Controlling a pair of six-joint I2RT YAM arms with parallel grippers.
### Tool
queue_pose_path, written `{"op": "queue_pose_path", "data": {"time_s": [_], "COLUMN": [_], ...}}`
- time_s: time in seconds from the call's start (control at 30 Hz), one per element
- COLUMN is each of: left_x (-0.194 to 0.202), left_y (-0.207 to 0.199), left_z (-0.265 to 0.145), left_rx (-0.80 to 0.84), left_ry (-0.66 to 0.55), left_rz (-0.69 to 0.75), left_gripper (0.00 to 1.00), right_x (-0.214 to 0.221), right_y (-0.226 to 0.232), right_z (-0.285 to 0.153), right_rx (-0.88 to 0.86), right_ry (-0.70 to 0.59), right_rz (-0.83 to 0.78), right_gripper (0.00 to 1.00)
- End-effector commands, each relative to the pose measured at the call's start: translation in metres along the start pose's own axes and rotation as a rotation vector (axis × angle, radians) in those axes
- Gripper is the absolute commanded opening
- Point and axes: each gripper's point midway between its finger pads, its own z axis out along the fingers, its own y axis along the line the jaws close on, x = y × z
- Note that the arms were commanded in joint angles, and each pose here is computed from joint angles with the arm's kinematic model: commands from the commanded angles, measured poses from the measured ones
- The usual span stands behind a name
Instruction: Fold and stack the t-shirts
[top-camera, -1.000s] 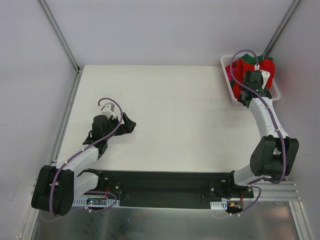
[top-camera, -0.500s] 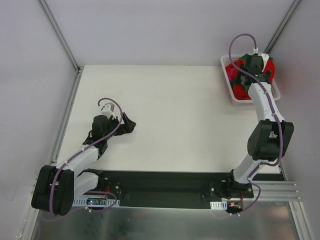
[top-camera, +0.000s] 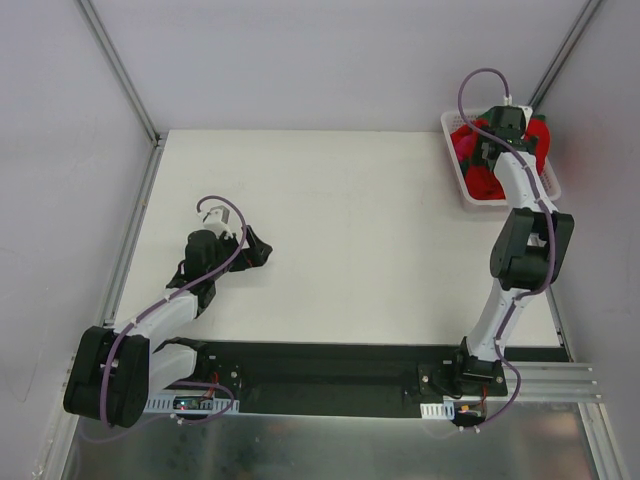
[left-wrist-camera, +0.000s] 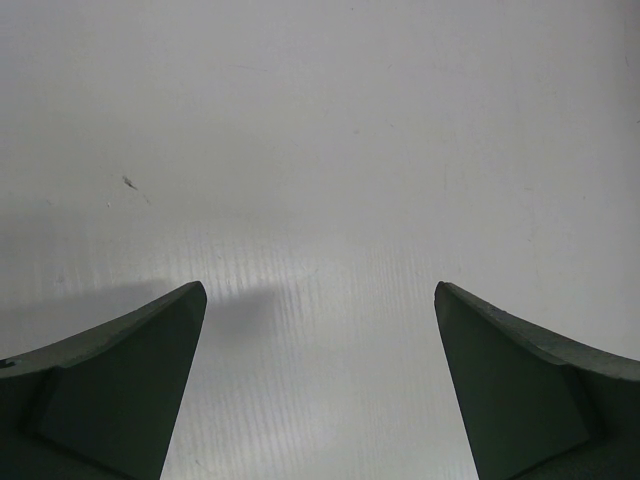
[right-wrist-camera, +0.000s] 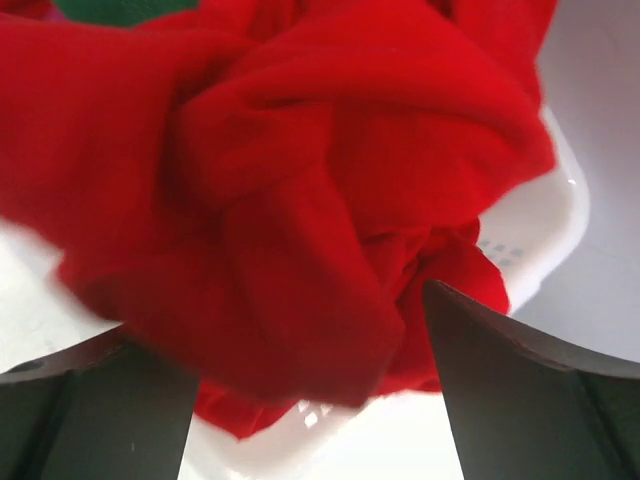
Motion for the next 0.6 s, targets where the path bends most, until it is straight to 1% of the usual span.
{"op": "queue_pose_path", "data": {"time_s": [0.0,0.03,0.07,0.1,0.13,0.17,0.2,0.23,0.33,0.4,0.43,0.47,0.57], "left_x": [-0.011,-0.010,-0.011,-0.011,-0.011,-0.010,-0.011,-0.011,-0.011,-0.012,-0.012,-0.013,-0.013], "left_y": [-0.003,-0.003,-0.003,-0.003,-0.003,-0.002,-0.003,-0.003,-0.004,-0.005,-0.005,-0.006,-0.007], "left_z": [0.001,0.001,0.001,0.000,0.000,0.000,0.000,0.000,-0.001,-0.001,-0.001,-0.001,-0.002], "left_rx": [0.010,0.010,0.007,0.007,0.006,0.005,0.005,0.006,0.010,0.015,0.015,0.020,0.023], "left_ry": [-0.043,-0.041,-0.043,-0.043,-0.043,-0.042,-0.045,-0.045,-0.045,-0.045,-0.045,-0.048,-0.050], "left_rz": [0.050,0.049,0.051,0.049,0.052,0.051,0.053,0.051,0.050,0.049,0.048,0.047,0.043], "left_gripper": [0.99,0.99,0.99,0.99,0.99,0.99,0.99,0.99,0.99,0.99,0.99,0.99,0.99], "right_x": [-0.017,-0.014,-0.014,-0.014,-0.019,-0.026,-0.017,-0.031,-0.040,-0.062,-0.063,-0.082,-0.099], "right_y": [-0.002,-0.001,-0.001,-0.002,-0.004,-0.005,-0.005,-0.011,-0.014,-0.020,-0.017,-0.024,-0.020], "right_z": [0.016,0.019,0.020,0.018,0.012,0.006,0.005,-0.013,-0.037,-0.075,-0.087,-0.118,-0.166], "right_rx": [-0.016,-0.019,-0.021,-0.020,-0.023,-0.029,-0.033,-0.037,-0.075,-0.101,-0.122,-0.146,-0.240], "right_ry": [-0.025,-0.017,-0.019,-0.020,-0.033,-0.060,-0.053,-0.101,-0.158,-0.235,-0.253,-0.328,-0.415], "right_rz": [0.009,0.006,0.012,0.021,0.031,0.047,0.046,0.079,0.116,0.141,0.138,0.163,0.184], "right_gripper": [0.80,0.67,0.45,0.08,0.01,0.02,0.02,0.01,0.01,0.01,0.01,0.02,0.01]}}
